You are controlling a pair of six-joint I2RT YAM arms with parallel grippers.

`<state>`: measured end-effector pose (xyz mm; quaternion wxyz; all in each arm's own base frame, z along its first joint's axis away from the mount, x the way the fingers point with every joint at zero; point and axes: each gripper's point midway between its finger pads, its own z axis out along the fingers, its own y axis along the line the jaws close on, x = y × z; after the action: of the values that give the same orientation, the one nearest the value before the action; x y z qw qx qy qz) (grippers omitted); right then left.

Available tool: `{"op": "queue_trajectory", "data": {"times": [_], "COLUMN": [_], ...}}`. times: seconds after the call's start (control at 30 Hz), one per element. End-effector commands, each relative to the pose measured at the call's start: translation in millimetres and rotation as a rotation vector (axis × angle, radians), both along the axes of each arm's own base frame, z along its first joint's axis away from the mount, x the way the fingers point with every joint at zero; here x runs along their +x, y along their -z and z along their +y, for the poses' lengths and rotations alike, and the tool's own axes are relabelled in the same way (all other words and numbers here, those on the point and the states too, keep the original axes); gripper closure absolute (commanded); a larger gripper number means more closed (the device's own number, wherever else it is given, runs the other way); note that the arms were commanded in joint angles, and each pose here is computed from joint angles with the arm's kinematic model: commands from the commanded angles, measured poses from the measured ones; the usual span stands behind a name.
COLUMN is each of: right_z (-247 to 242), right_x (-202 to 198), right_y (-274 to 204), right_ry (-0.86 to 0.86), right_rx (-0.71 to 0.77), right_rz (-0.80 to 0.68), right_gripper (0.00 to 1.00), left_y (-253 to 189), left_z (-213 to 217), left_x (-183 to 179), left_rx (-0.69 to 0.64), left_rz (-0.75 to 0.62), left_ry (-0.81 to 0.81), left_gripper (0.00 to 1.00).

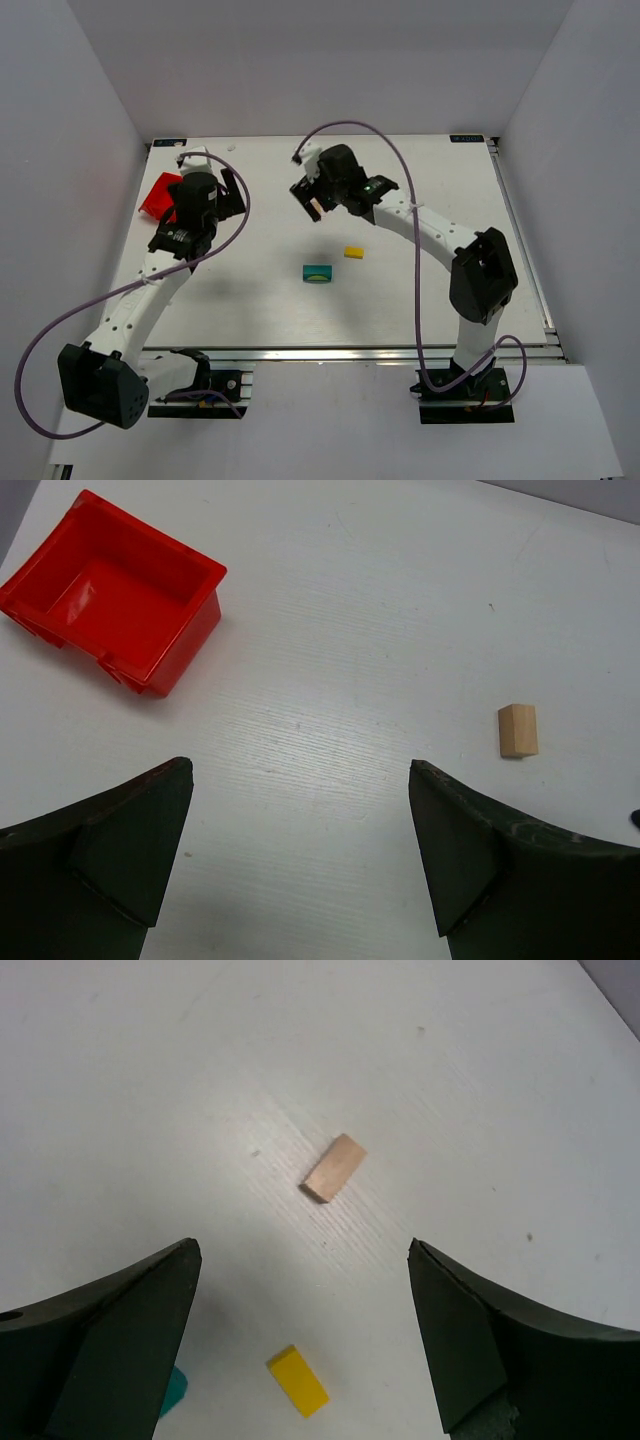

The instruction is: Build the wood block tower

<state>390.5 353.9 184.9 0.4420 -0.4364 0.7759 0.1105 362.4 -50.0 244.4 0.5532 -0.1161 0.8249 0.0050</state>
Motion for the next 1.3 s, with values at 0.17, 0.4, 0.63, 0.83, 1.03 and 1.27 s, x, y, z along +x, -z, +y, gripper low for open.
{"op": "queue_trajectory", "data": {"times": [0.17, 0.4, 0.63, 0.83, 1.03, 1.27], "right_z": [-83, -121, -116, -139, -154, -139], "right_x": [35, 31, 36, 36, 43, 45], "right_y": [-24, 24, 38, 64, 75, 76], "right_ry": [0.659, 0.811, 0.777, 0.867, 0.843, 0.74], "right_rx": [0.31, 0.24, 0.246, 0.162, 0.068, 0.083], "right_rz": [0.164, 0.306, 0.345, 0.362, 0.34, 0.341], "right_gripper": [0.11, 0.11, 0.11, 0.11, 0.11, 0.11], "left_y": [-5, 2, 14, 20, 23, 27], "left_z": [-14, -18, -25, -29, -29, -31], "left_x": [10, 10, 12, 14, 12, 13], "left_rx": [-0.041, -0.06, -0.072, -0.078, -0.067, -0.067], "left_rz": [0.032, 0.05, 0.089, 0.106, 0.117, 0.131], "left_ry": [0.054, 0.068, 0.087, 0.102, 0.112, 0.124], "left_gripper": [0.02, 0.02, 0.02, 0.02, 0.02, 0.02]}}
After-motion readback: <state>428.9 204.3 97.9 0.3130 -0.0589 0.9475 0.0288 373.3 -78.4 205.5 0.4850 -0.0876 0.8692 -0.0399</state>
